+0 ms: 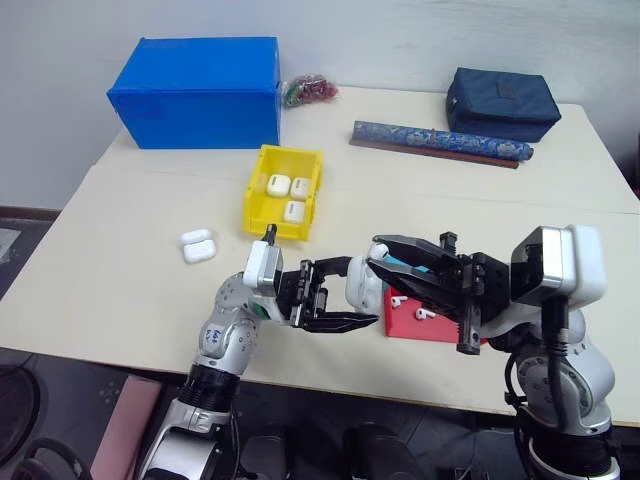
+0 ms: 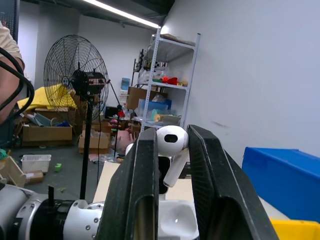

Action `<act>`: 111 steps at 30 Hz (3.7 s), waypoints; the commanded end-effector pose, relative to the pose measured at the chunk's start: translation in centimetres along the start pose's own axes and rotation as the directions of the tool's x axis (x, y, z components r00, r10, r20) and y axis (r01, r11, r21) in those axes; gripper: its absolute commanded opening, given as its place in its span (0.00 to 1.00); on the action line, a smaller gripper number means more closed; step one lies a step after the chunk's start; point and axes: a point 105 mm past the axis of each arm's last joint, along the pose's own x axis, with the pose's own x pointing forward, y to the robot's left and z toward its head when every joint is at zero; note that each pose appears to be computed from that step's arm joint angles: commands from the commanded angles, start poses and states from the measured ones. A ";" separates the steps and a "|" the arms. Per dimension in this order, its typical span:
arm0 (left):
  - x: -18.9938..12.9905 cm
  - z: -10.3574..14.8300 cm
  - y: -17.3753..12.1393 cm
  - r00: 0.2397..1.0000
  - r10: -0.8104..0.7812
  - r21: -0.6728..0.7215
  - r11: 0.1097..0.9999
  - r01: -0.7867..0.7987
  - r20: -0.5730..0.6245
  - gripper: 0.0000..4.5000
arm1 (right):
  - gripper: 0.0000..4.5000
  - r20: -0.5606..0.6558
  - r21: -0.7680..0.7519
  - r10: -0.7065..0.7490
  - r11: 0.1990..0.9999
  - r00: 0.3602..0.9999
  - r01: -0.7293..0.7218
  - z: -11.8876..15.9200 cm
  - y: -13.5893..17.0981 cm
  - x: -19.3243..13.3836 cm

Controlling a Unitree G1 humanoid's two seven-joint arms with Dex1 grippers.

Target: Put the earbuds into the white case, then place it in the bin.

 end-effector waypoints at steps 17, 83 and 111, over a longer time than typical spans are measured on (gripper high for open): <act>1.5 1.8 -0.2 1.000 -0.014 0.067 0.998 0.012 0.026 0.62 | 0.10 -0.032 -0.046 -0.056 0.997 0.998 0.055 -2.3 -0.7 -1.9; -4.7 -0.1 -0.5 0.944 0.284 0.100 0.958 -0.270 -0.168 0.62 | 0.34 -0.992 -0.017 -0.010 0.998 0.126 -0.057 -8.0 -12.3 -14.5; -4.7 0.1 -0.7 0.935 0.310 0.120 0.949 -0.292 -0.173 0.62 | 0.34 -0.998 0.037 0.043 0.990 0.037 -0.139 -10.6 -12.6 -15.7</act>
